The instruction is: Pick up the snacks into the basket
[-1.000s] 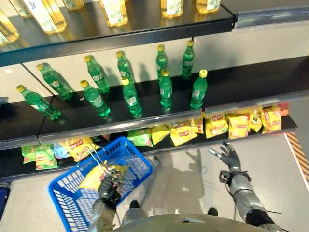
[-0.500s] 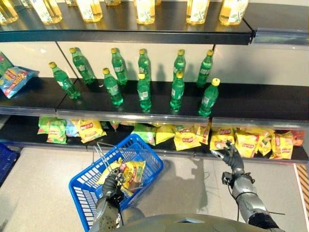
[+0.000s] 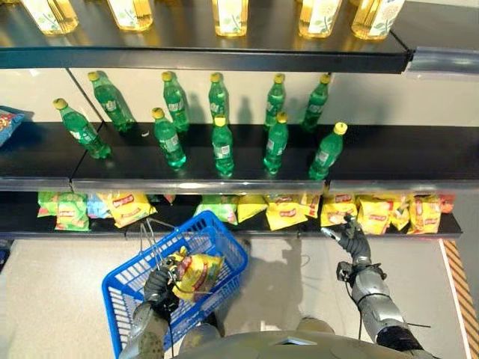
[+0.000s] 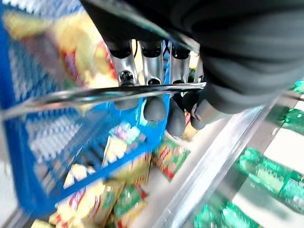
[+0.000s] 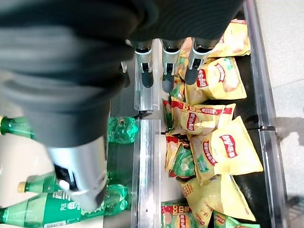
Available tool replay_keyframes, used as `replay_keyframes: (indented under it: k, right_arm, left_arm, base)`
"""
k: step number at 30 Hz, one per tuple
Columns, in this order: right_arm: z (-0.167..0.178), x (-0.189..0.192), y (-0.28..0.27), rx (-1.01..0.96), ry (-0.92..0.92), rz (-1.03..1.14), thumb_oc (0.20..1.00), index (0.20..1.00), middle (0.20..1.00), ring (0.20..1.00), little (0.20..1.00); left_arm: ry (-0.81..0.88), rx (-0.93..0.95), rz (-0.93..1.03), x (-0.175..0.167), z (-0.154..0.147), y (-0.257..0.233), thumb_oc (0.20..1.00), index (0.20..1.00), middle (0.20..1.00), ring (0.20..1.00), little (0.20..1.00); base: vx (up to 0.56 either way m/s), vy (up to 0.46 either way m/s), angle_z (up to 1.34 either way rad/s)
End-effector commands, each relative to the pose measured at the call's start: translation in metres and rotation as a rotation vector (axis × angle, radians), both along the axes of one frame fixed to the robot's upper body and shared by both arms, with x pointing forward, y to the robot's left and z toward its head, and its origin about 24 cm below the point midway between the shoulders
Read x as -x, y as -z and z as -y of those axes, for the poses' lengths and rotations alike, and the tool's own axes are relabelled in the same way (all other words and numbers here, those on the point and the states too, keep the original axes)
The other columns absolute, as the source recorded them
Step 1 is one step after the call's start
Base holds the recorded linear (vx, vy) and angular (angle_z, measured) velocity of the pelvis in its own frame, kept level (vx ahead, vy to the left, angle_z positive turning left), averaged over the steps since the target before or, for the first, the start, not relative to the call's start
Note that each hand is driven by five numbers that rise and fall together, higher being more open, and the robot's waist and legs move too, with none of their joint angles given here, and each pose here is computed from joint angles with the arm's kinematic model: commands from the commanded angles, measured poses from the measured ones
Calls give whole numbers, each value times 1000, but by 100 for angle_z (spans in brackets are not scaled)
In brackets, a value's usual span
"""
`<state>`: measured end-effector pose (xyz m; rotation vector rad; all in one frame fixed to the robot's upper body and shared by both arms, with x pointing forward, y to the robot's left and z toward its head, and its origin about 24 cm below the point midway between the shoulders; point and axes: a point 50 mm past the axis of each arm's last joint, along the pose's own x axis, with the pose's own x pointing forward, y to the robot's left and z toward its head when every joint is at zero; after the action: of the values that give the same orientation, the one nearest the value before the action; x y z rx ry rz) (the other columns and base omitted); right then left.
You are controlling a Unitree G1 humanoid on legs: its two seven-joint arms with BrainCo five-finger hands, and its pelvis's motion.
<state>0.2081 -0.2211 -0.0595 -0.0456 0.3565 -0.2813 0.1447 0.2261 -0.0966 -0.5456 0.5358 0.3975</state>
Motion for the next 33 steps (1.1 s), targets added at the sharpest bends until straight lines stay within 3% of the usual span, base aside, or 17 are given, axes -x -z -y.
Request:
replay_keyframes:
  k: [1,11,16,33]
  right_arm:
    - [5,-24,-30,41,-2,158,1000,1000,1000,1000,1000]
    - [23,-21,-49,111,24,232,1000,1000,1000,1000,1000]
    - [34,-28,-58,147,81,261,1000,1000,1000,1000,1000]
    - [29,-53,-100,122,99,465,1000,1000,1000,1000,1000]
  left_arm:
    - [-4,-48,278,-38,-3,-41,200,200,200,200,200]
    - [-30,32,263,-35,11,-34,200,200,200,200,200]
    - [35,22,305,-39,12,-43,200,200,200,200,200]
    - [-17,25,381,-56,8,-61,200,200,200,200,200]
  base:
    - [216,-187,51]
    - [65,-94,13]
    - [-22,60,5]
    - [-80,-5,-6]
